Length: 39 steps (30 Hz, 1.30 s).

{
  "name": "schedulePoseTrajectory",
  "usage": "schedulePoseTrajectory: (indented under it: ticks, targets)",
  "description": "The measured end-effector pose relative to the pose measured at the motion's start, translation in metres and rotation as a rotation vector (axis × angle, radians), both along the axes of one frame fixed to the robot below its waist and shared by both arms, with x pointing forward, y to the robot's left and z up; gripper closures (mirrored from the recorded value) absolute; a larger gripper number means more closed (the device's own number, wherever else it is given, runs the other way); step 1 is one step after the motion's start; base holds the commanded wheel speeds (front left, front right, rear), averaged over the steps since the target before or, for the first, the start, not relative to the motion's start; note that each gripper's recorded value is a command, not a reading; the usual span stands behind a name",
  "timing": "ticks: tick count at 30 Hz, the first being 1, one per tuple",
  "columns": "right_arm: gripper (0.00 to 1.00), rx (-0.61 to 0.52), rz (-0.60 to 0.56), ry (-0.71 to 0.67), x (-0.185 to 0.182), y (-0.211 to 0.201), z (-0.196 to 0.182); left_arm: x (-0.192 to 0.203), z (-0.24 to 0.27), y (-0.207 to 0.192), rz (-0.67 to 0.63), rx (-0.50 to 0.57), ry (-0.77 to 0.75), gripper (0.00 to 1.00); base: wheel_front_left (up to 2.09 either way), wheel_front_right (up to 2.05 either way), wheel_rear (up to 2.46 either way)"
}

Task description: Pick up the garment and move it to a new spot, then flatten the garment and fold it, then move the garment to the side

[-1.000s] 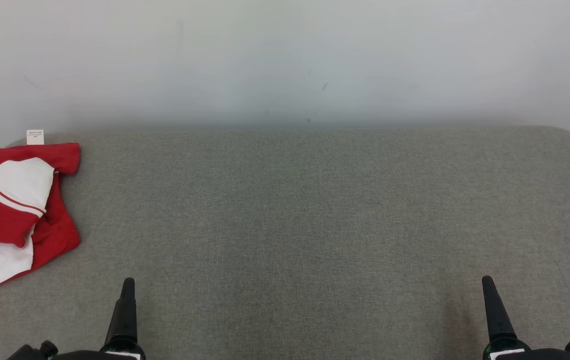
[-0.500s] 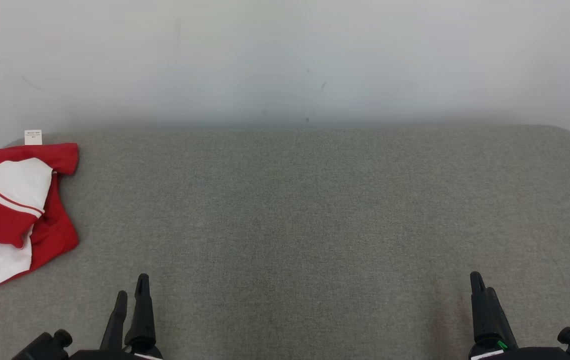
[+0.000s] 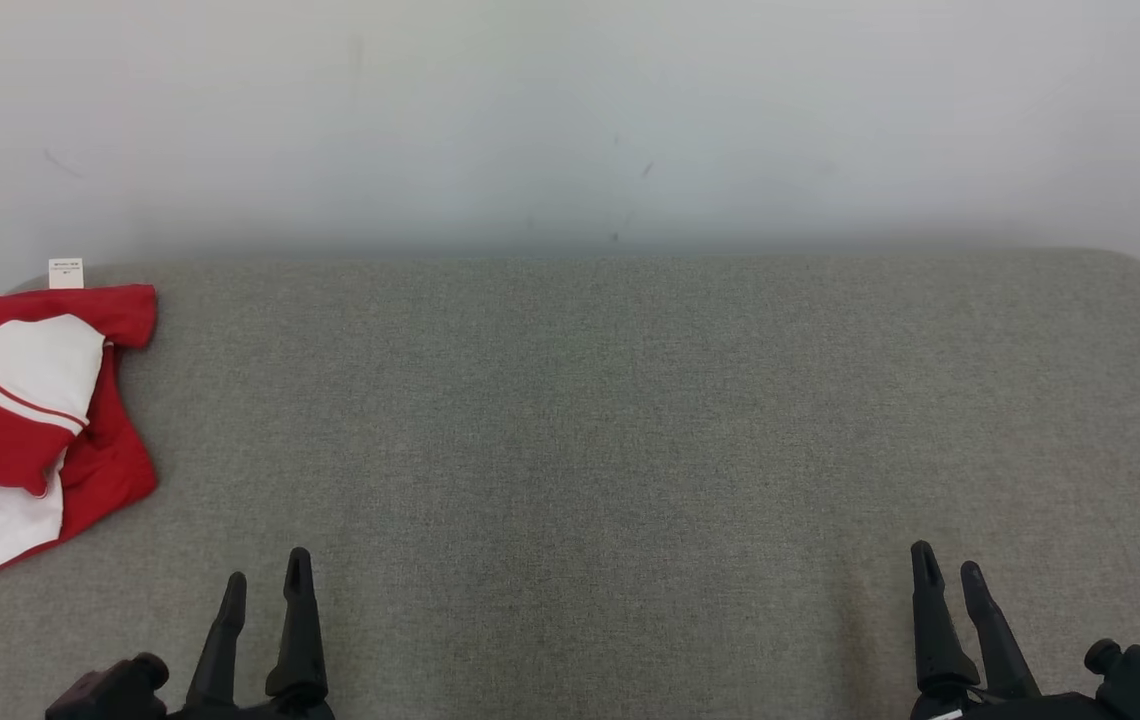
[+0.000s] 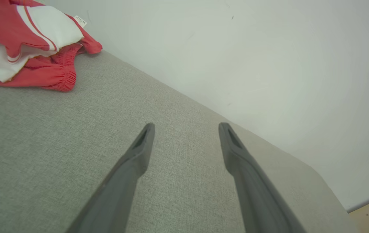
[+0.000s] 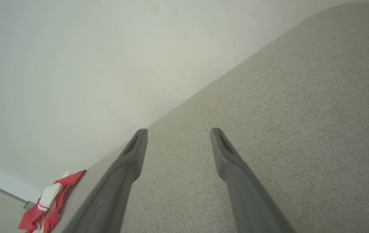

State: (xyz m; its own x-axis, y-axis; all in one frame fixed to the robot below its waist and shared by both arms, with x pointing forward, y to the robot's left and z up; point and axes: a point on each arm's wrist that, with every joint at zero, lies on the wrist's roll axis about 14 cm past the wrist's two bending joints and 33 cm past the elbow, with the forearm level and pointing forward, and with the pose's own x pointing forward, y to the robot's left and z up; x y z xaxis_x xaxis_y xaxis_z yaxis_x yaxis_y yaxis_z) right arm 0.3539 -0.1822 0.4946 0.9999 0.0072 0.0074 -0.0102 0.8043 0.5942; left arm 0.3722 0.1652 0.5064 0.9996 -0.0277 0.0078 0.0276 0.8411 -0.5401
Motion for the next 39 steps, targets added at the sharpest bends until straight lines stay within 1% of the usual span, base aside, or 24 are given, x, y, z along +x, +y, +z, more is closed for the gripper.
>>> schedulePoseTrajectory:
  ticks: [5,9,16,32,39]
  targets:
    - [0.00,-0.075,0.010,-0.010,0.000,0.002,0.001,0.000,0.005,0.001,0.004,0.064,-0.022,0.00,0.00,0.00,0.00]
    - [0.00,-0.112,0.015,-0.015,0.000,0.004,0.002,0.000,0.008,0.001,0.006,0.100,-0.038,0.00,0.00,0.00,0.00]
    - [0.00,-0.199,0.028,-0.026,-0.001,0.006,0.003,-0.003,0.008,-0.002,0.003,0.193,-0.047,0.00,0.00,0.00,0.00]
    - [0.00,-0.357,0.057,-0.054,-0.001,0.015,0.005,-0.006,0.015,-0.007,-0.002,0.359,-0.092,0.00,0.00,0.00,0.00]
    - [0.00,-0.406,0.058,-0.065,-0.002,0.015,0.006,-0.007,0.021,-0.008,-0.003,0.416,-0.125,0.00,0.00,0.00,0.00]
